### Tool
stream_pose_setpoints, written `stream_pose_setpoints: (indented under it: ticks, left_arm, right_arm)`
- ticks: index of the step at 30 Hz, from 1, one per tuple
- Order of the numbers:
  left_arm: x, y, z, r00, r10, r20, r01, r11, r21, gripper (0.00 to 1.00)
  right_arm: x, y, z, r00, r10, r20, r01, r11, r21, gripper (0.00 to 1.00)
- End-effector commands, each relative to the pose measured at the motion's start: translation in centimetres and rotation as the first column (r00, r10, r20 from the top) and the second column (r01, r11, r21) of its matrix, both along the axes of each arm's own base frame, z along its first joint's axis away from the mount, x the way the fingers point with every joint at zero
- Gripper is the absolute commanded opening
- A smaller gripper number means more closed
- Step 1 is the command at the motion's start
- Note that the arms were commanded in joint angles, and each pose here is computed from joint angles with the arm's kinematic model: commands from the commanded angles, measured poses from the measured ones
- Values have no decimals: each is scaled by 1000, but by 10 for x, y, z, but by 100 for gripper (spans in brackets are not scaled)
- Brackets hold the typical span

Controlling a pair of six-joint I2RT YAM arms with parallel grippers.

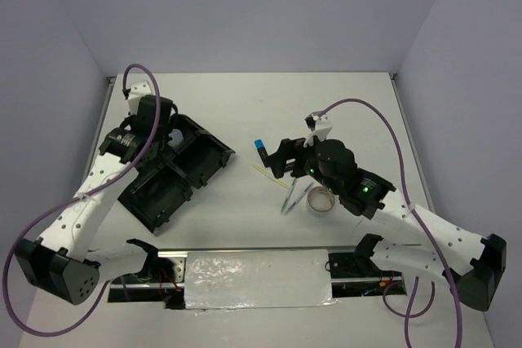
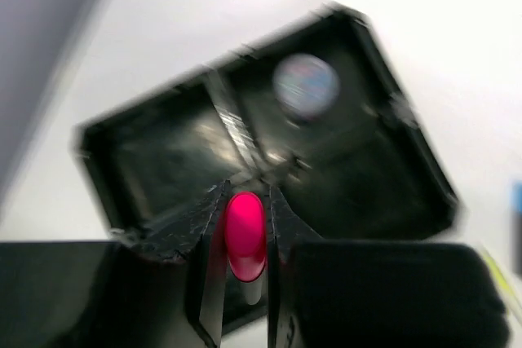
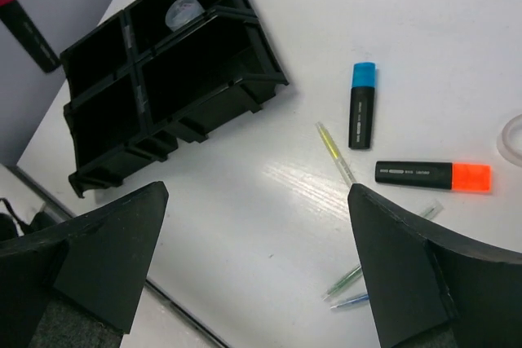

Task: Sort the stationery into containers
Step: Place the pen in the storage box.

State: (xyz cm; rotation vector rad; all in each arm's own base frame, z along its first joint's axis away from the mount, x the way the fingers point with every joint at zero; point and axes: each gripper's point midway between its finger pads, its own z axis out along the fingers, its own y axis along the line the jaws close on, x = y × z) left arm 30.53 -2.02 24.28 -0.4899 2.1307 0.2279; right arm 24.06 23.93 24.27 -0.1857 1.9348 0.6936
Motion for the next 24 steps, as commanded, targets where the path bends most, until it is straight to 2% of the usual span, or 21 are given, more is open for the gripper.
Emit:
stream_pose_setpoints:
  ticks: [1, 5, 9, 12, 15, 18, 21, 22, 24]
  left_arm:
    - [-6, 67, 20, 976, 219, 3, -209, 927, 310, 7]
    - [9, 106, -1, 949, 310, -54, -273, 896, 350, 11]
    - [28, 123, -34, 926, 348, -143, -281, 892, 353, 8]
    - [33, 128, -49, 915, 360, -180, -285, 895, 342, 10]
    - [32, 128, -61, 916, 356, -182, -281, 897, 341, 22]
    - [26, 135, -76, 900, 383, -207, -301, 891, 339, 47]
    - [30, 132, -79, 906, 363, -217, -286, 904, 318, 66]
    - [32, 131, -77, 909, 358, -213, -285, 908, 308, 79]
    - [33, 128, -74, 919, 340, -202, -277, 918, 285, 89]
  right_arm:
    - [-11, -4, -12, 999, 35, -22, -35, 999, -26, 100]
    - [-23, 1, -15, 994, 103, -27, -104, 995, -5, 100]
    - [-28, -4, -19, 992, 125, -16, -126, 992, -30, 100]
    - [-29, -6, -18, 991, 132, -6, -132, 990, -52, 100]
    - [-30, -7, -17, 990, 142, 6, -141, 988, -62, 100]
    - [-31, -3, -14, 987, 161, 14, -161, 986, -45, 100]
    - [-31, 3, -15, 983, 181, 12, -181, 983, -32, 100]
    - [-30, 6, -19, 983, 185, -1, -185, 982, -37, 100]
    - [-26, 9, -21, 984, 175, -15, -175, 984, -41, 100]
